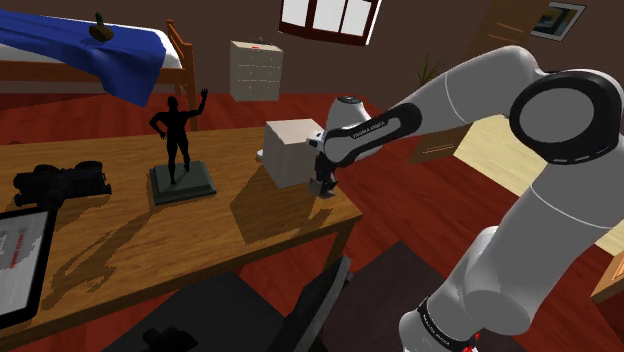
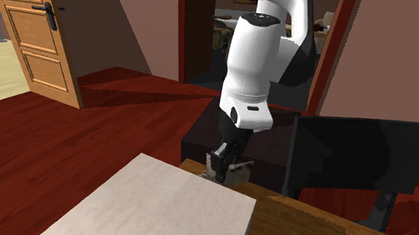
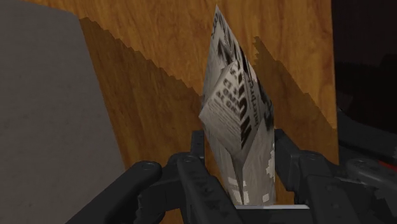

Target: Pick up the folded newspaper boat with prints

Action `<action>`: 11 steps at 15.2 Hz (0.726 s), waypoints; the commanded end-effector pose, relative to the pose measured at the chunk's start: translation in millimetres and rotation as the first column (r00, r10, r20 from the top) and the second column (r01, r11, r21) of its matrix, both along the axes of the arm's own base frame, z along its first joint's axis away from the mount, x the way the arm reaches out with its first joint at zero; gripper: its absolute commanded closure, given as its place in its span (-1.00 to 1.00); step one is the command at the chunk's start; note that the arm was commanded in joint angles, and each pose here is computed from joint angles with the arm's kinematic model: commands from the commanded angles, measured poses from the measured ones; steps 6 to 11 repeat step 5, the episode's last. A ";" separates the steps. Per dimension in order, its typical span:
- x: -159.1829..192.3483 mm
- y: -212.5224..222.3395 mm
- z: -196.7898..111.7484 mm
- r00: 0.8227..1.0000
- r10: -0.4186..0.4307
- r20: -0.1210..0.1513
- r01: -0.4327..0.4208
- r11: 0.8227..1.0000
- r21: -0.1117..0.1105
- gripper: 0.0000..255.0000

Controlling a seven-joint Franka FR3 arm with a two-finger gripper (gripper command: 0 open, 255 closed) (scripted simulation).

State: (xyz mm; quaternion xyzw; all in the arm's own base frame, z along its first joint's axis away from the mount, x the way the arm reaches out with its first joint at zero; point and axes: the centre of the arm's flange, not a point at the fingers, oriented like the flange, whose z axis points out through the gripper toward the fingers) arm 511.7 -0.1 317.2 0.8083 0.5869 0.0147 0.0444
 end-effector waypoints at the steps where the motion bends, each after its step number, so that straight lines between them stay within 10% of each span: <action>1: -0.2 -1.1 11.5 1.000 0.000 0.000 0.000 1.000 0.000 1.00; 11: -0.2 -1.1 22.9 1.000 0.000 0.000 0.000 1.000 0.000 1.00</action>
